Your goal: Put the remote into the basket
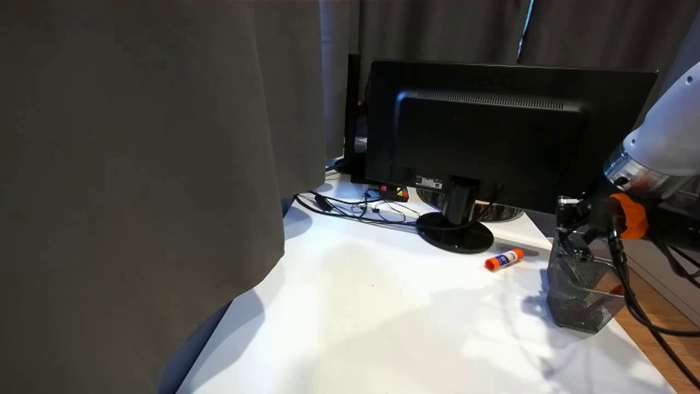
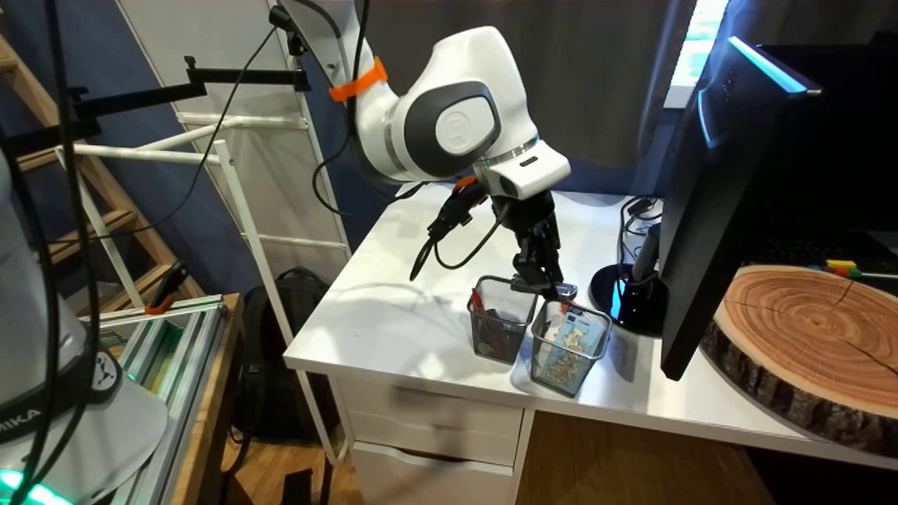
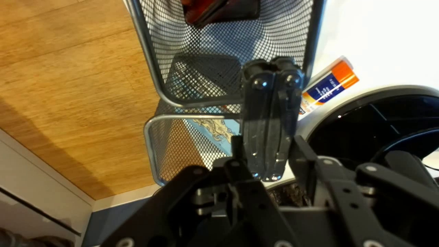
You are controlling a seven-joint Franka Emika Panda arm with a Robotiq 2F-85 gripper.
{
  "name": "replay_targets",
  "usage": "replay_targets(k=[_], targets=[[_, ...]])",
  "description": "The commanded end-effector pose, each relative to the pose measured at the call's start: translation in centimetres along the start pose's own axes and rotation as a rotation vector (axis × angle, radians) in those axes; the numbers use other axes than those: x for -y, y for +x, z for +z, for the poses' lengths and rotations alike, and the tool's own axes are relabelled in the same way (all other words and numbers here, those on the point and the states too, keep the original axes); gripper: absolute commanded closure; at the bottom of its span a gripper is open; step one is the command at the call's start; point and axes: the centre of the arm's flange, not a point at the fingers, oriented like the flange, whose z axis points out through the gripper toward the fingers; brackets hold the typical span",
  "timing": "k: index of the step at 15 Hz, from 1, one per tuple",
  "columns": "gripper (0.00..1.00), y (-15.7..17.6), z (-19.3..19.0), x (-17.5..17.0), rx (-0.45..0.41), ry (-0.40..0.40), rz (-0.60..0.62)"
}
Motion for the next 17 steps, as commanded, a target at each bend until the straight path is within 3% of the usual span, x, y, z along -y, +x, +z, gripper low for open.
replay_targets(k=[1, 2, 3, 4, 5, 10, 12, 16, 17], targets=[[0.88, -0.6, -1.2, -0.6, 0.012, 0.006, -0.004], [0.88, -0.6, -1.1, -0.6, 0.011, 0.001, 0.0], [0.69, -0.5, -1.0, -0.6, 0.009, -0.006, 0.007], [0.38, -0.5, -0.8, -0.7, 0.01, -0.013, 0.015], [0.37, -0.4, -0.8, -0.7, 0.01, -0.016, 0.02], [0.02, 0.6, -1.2, -1.0, -0.01, -0.019, 0.043], [0.0, 1.0, -2.0, -1.1, -0.026, 0.036, 0.045], [0.0, 1.0, -5.6, 0.2, -0.114, 0.279, -0.011], [0.0, 1.8, -3.3, 0.9, -0.104, 0.19, 0.012]])
